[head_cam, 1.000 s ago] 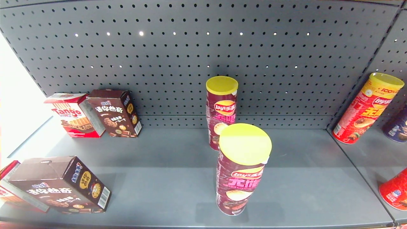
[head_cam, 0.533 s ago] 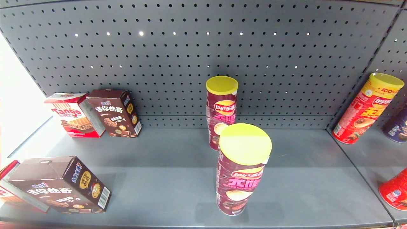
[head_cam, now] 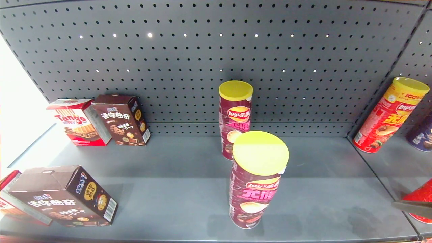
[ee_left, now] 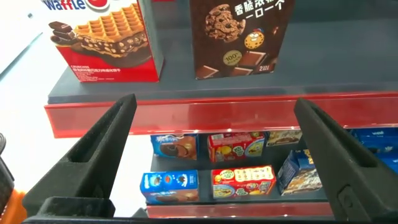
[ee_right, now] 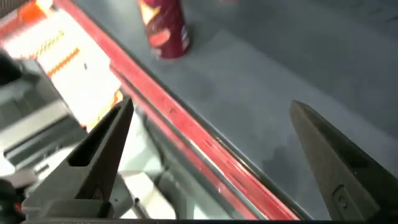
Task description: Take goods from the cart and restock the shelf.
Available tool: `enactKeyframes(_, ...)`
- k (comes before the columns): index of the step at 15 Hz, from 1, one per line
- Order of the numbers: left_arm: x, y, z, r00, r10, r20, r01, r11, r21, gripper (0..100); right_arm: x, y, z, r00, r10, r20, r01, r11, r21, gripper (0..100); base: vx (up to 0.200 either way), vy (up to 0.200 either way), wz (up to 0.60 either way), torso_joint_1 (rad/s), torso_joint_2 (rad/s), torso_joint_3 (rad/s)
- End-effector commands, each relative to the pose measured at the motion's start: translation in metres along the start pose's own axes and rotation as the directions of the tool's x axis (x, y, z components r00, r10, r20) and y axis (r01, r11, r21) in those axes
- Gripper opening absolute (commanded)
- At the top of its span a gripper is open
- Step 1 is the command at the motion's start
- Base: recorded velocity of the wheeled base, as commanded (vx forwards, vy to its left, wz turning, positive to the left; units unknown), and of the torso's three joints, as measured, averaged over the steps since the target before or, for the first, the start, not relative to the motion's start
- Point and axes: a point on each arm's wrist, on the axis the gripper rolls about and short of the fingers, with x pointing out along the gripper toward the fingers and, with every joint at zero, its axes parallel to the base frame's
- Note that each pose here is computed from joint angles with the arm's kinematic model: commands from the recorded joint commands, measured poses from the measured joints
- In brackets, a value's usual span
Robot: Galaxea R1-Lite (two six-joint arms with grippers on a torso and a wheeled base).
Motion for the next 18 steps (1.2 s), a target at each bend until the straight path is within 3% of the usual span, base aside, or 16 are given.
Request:
enactKeyframes(1,0.000,0.000,0.000,1.000,0.000,-0.002,0.000,1.000,0.000,100,0.022,-0.005,-0.002,0.996,0.029,-0.088,-0.029,1.000,0.002,100,0.000,0.000,0.00,0.000,0.00,0.000)
enactKeyframes(6,0.000,0.000,0.000,1.000,0.002,-0.002,-0.002,1.000,0.001,100,0.045,-0.010,0.004,0.985,-0.086,-0.148,0.080,0.996,-0.045,100,0.000,0.000,0.00,0.000,0.00,0.000)
enactKeyframes(18,0.000,0.000,0.000,1.000,0.013,0.000,-0.013,1.000,-0.017,100,0.127,-0.023,0.053,0.979,-0.105,-0.175,0.093,0.993,-0.074,100,0.000,0.000,0.00,0.000,0.00,0.000)
